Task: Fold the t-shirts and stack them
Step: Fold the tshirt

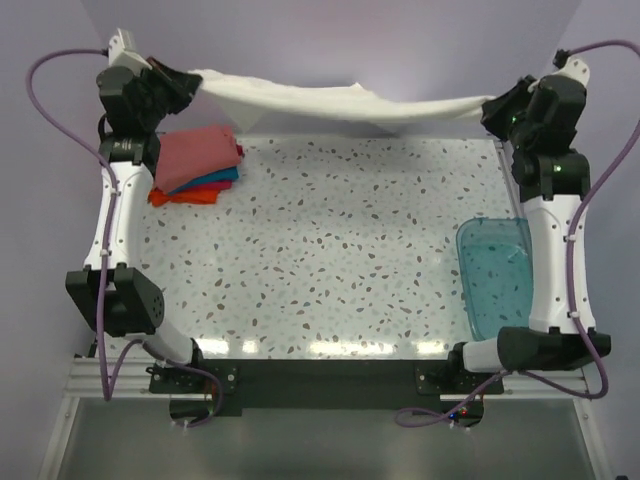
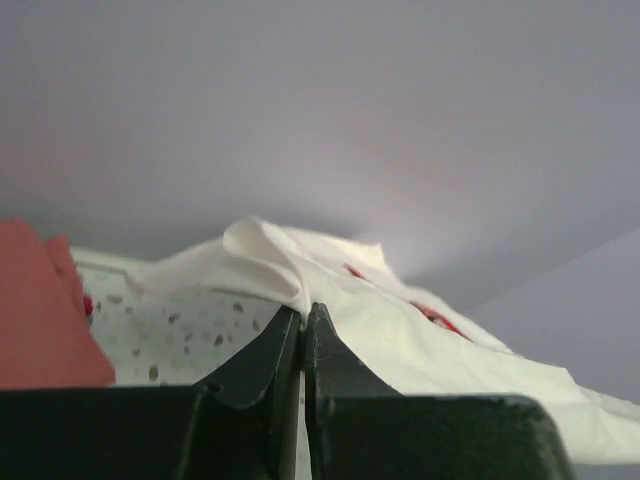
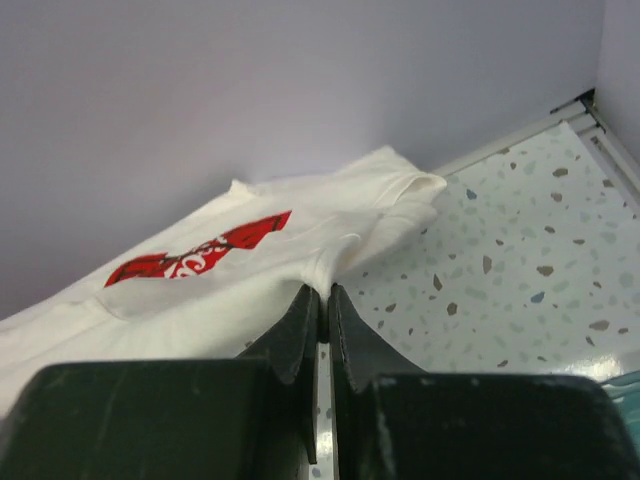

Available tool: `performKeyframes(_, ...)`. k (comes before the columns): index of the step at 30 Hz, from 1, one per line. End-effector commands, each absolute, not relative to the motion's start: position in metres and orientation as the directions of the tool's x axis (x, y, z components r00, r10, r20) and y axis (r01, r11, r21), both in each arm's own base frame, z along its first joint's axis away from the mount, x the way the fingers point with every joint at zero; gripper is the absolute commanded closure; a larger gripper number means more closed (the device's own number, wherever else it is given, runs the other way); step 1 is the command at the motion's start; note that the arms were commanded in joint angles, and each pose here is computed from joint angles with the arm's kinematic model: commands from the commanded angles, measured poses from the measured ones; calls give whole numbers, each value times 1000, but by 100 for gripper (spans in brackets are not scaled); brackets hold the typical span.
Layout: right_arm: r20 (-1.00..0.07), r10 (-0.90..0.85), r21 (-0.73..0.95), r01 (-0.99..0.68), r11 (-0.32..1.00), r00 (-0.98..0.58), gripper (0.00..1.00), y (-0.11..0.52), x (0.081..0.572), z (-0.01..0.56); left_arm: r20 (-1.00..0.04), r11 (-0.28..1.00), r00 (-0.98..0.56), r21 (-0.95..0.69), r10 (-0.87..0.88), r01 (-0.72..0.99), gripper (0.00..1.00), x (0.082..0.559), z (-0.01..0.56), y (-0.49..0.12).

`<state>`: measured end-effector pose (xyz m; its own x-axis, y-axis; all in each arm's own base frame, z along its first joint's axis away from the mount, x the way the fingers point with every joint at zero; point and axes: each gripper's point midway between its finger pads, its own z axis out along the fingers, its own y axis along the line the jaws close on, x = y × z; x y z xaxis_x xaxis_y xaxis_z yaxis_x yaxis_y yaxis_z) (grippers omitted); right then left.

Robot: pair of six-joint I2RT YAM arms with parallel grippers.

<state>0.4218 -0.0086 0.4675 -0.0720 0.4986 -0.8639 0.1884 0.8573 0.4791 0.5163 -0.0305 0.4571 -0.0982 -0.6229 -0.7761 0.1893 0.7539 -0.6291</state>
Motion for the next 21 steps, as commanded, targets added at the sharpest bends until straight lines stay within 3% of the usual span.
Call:
performKeyframes(1, -820, 538, 500, 214, 839, -194, 100, 2, 417, 399, -751, 737, -181, -659, -635, 149, 100, 498, 396, -33)
performKeyframes(2, -789, 545, 484, 260, 836, -283, 100, 4, 409, 350, -745, 736, -198, -664, -638, 128, 100, 492, 381, -33)
performKeyframes(4, -762, 556, 496, 253, 831, -332, 100, 12, 387, 322, -712, 729, -267, -682, -649, 48, 100, 472, 326, -34)
performKeyframes(5, -719, 561, 470, 307, 828, -410, 100, 12, 373, 271, -684, 724, -317, -690, -656, -10, 100, 454, 287, -34)
performKeyframes(7, -700, 567, 465, 324, 824, -434, 100, 13, 354, 244, -653, 718, -347, -690, -673, -94, 100, 435, 247, -31)
performKeyframes(8, -648, 568, 444, 355, 823, -507, 100, 17, 338, 205, -662, 717, -325, -692, -676, -82, 100, 428, 244, -30)
performKeyframes(9, -627, 568, 429, 372, 823, -534, 100, 17, 329, 190, -625, 712, -380, -686, -682, -151, 100, 410, 199, -31)
performKeyframes(11, -546, 569, 419, 388, 821, -615, 100, 26, 301, 150, -606, 712, -389, -659, -694, -243, 100, 393, 162, -22)
performKeyframes(14, -450, 582, 424, 411, 807, -678, 100, 37, 264, 108, -529, 685, -439, -613, -726, -394, 100, 344, 86, -19)
performKeyframes(21, -335, 615, 398, 484, 779, -714, 100, 43, 199, 80, -517, 606, -351, -490, -781, -626, 100, 271, 45, 11)
